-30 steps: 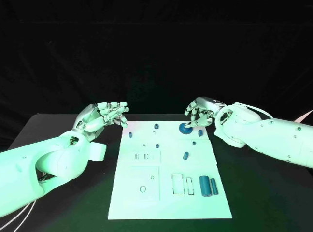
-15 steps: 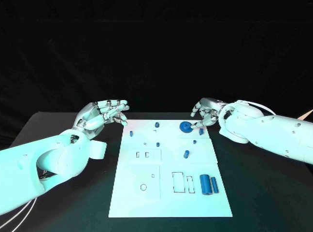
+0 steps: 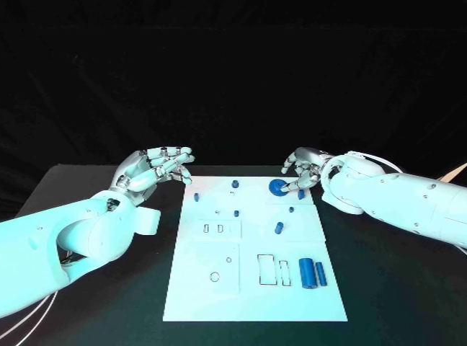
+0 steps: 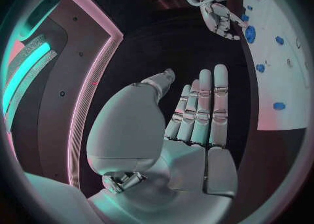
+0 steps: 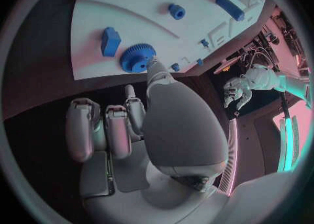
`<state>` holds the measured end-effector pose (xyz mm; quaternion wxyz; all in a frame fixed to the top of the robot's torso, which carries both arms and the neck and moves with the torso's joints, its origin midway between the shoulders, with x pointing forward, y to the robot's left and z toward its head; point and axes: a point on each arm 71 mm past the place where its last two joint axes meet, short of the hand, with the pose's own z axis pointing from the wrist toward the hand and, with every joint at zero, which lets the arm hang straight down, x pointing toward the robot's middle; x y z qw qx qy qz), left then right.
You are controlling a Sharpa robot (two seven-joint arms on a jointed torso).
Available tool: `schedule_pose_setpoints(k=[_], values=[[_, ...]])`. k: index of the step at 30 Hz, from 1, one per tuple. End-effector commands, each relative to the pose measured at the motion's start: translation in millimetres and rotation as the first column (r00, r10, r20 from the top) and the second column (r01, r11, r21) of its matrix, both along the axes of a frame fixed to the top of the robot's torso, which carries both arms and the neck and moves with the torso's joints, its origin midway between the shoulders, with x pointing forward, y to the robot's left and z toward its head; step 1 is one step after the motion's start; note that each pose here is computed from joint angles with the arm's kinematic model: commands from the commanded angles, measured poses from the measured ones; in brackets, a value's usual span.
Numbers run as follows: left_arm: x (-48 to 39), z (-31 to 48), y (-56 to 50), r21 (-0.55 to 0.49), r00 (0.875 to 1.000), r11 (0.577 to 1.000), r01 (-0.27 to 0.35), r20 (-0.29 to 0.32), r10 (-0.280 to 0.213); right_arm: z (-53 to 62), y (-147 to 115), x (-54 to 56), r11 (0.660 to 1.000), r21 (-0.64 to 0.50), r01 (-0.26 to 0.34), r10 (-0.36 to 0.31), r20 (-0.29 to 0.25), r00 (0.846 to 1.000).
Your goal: Assemble the parts on the task board
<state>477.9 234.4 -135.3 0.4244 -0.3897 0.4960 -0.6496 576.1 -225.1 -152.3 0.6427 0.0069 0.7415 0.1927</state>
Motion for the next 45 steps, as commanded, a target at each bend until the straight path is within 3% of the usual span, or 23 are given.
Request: schedule_pose_setpoints(k=[1,35,40,45], values=[[0.1,1.0,-1.7,-0.003,1.0,1.0,0.006,0.003,-0.006,-4.4,2.0,-0.1,1.0,-0.002,-0.005,0.005,-0.017,1.0],[0.4,0.8,-1.5,-0.002,1.0,1.0,0.004,0.001,-0.004,-19.4,6.5,1.7,1.0,0.004,-0.01,0.011,-0.084,0.996],[0.4,0.8,-1.4,-0.002,1.0,1.0,0.005,0.001,-0.005,-16.8,8.6,0.4,1.0,-0.002,-0.011,0.01,-0.041,0.999],[0.8,0.6,-0.5,-0.001,1.0,1.0,0.003,0.001,-0.003,-6.4,15.4,-5.6,1.0,0.002,-0.015,0.015,0.103,0.995]])
